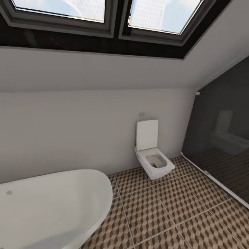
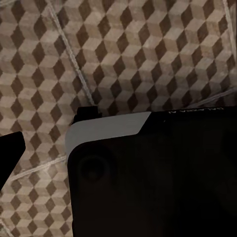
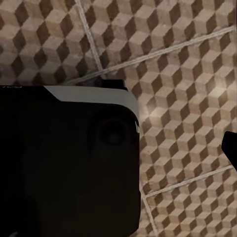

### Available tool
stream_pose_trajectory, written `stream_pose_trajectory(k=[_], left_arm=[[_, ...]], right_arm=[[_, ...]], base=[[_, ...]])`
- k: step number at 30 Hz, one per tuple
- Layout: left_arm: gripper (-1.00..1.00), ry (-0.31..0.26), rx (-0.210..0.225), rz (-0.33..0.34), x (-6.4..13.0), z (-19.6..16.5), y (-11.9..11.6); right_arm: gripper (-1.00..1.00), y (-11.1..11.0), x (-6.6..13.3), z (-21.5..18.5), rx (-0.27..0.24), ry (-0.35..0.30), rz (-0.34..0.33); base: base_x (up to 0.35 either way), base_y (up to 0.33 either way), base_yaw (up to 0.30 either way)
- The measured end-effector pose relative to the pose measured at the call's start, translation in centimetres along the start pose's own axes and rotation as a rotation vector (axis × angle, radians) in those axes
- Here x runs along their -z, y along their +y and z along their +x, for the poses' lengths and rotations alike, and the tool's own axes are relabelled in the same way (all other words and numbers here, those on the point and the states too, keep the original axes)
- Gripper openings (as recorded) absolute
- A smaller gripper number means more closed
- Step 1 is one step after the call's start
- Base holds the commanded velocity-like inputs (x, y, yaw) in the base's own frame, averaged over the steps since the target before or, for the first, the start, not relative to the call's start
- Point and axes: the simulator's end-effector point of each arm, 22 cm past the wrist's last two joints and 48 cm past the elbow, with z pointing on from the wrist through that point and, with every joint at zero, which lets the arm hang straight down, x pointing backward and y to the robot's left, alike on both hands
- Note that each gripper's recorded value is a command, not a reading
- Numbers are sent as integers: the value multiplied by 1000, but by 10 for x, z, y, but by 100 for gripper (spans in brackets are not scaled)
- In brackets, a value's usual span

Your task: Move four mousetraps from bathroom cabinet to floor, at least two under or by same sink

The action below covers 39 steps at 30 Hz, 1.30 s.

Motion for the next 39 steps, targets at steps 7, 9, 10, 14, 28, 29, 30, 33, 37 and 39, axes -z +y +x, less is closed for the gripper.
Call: stream_pose_trajectory(k=[7, 9, 10, 14, 28, 29, 30, 33, 37, 39], left_arm=[[100, -5, 0, 0, 1, -2, 0], [100, -6, 0, -1, 1, -2, 0], [100, -6, 0, -1, 1, -2, 0], [100, -9, 0, -1, 1, -3, 0], [100, -17, -1, -1, 2, -7, 0], [100, -18, -1, -1, 2, -7, 0], [100, -19, -1, -1, 2, -7, 0], [100, -21, -2, -1, 2, -8, 0], [100, -23, -2, -1, 3, -9, 0], [100, -24, -2, -1, 3, -9, 0]], right_arm=[[100, 0, 0, -2, -1, -4, 0], [100, 0, 0, -2, -1, -5, 1], [100, 0, 0, -2, -1, -6, 1], [100, 0, 0, -3, -1, -9, 1], [100, -2, 1, -7, -2, -17, 3], [100, -2, 1, -7, -2, -18, 3], [100, -3, 1, -7, -2, -18, 3], [100, -3, 1, -8, -2, -20, 4], [100, -3, 1, -9, -2, -23, 4], [100, -3, 1, -9, -2, -24, 4]], base=[[0, 0, -232], [0, 0, -233], [0, 0, -233], [0, 0, -233], [0, 0, -234], [0, 0, -234], [0, 0, -234], [0, 0, -235], [0, 0, -236], [0, 0, -238]])
